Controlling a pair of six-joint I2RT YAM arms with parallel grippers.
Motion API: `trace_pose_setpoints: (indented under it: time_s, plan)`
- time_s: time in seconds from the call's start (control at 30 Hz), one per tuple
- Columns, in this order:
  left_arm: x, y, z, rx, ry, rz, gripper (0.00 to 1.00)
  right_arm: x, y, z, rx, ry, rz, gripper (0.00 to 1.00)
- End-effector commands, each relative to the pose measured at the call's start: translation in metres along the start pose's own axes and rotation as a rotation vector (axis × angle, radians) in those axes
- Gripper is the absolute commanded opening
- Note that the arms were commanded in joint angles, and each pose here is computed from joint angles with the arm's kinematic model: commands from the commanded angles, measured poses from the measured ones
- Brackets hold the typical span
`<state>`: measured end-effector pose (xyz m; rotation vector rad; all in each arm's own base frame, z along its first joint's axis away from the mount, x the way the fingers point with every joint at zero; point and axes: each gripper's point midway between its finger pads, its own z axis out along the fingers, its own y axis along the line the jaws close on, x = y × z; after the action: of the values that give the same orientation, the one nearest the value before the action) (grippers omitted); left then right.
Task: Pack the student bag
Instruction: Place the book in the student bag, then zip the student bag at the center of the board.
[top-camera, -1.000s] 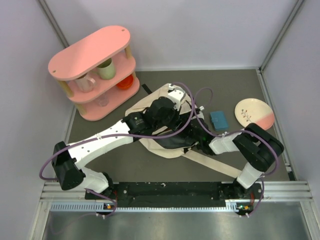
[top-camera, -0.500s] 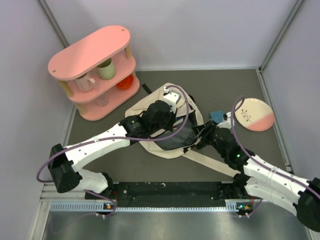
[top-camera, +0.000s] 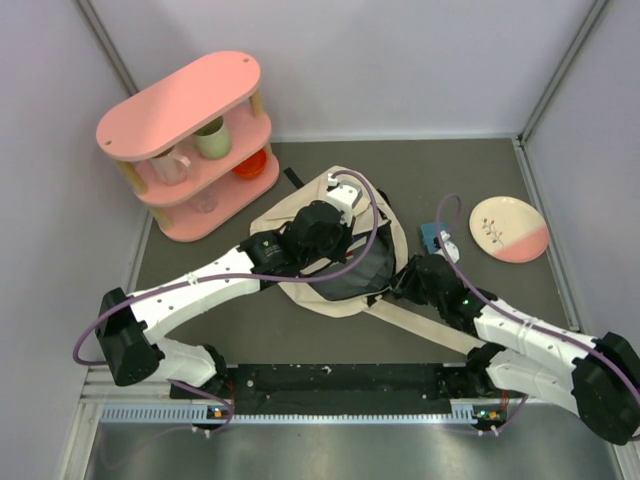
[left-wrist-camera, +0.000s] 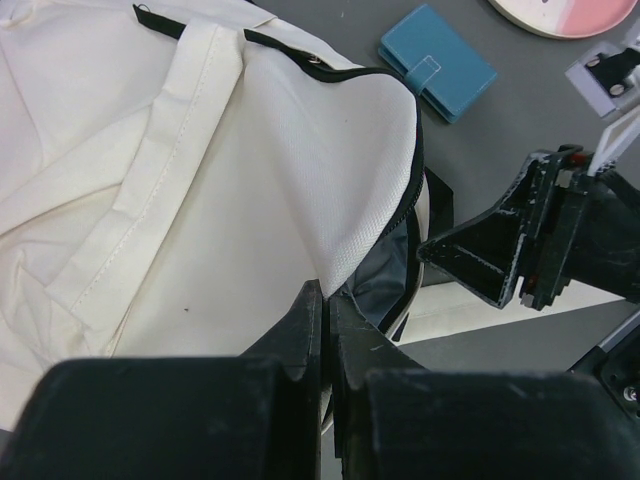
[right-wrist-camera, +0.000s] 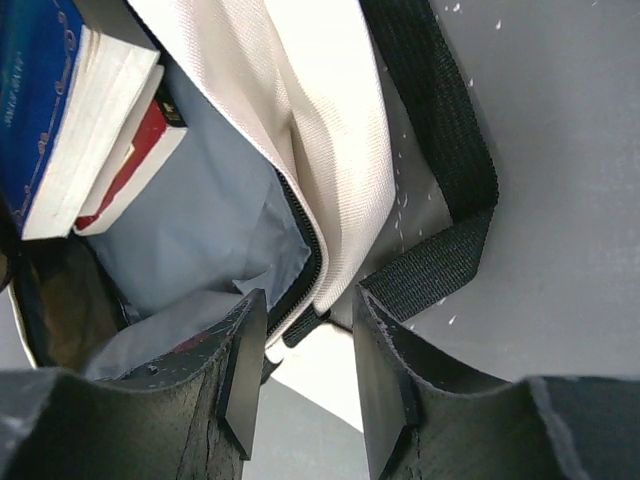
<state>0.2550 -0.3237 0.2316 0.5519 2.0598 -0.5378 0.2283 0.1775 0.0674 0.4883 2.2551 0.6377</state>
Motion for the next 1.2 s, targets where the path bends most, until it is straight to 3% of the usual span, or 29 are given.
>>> trace_pose_setpoints:
  time_s: [0.0, 0.53, 1.17]
  plan:
    - [-0.019, -0.007, -0.009, 0.039, -0.065, -0.031, 0.0, -0.011, 0.021, 0.008, -0.062, 0.0, 0.01, 0.38]
    - [-0.019, -0.008, -0.005, 0.037, -0.06, -0.028, 0.0, -0.015, 0.036, 0.021, -0.136, 0.007, 0.06, 0.3]
    - [-0.018, -0.009, -0.001, 0.038, -0.048, -0.02, 0.0, -0.005, 0.048, 0.013, -0.208, 0.069, 0.116, 0.32]
